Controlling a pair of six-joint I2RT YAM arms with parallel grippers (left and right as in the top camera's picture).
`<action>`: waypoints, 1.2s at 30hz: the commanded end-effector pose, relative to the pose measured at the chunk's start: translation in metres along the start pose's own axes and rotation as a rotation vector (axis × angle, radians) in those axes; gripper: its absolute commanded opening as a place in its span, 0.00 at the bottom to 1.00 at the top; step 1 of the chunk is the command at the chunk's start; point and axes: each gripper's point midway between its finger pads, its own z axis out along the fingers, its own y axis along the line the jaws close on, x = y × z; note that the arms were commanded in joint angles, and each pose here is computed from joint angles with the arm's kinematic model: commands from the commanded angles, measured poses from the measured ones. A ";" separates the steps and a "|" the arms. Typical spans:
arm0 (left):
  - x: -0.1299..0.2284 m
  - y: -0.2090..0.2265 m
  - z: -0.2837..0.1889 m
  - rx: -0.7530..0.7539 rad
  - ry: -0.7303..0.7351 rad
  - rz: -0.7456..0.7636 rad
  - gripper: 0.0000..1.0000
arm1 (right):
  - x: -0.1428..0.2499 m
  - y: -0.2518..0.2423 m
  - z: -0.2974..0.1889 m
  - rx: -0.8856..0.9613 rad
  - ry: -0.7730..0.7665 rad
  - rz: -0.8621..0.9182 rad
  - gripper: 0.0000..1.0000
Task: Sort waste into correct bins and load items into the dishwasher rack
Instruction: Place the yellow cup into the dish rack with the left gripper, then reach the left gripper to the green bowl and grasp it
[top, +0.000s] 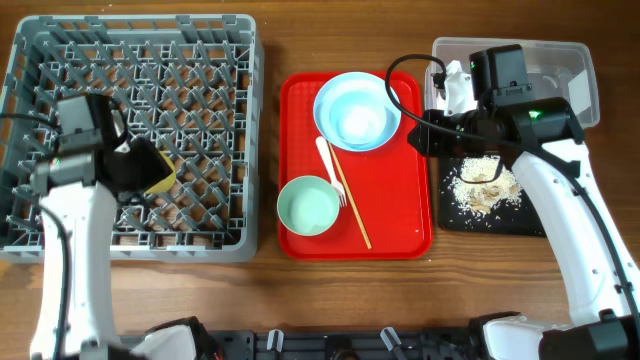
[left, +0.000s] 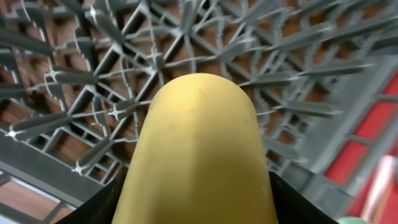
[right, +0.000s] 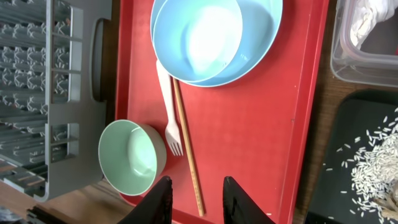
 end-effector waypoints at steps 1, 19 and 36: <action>-0.003 0.008 0.022 -0.063 0.049 0.014 0.04 | -0.004 -0.003 -0.004 0.019 -0.019 -0.020 0.28; -0.010 -0.001 0.037 -0.038 0.078 0.012 1.00 | -0.003 -0.003 -0.004 0.021 -0.012 -0.017 0.28; 0.038 -0.169 -0.055 0.420 -0.098 0.426 1.00 | -0.003 -0.046 -0.018 0.196 -0.054 0.220 1.00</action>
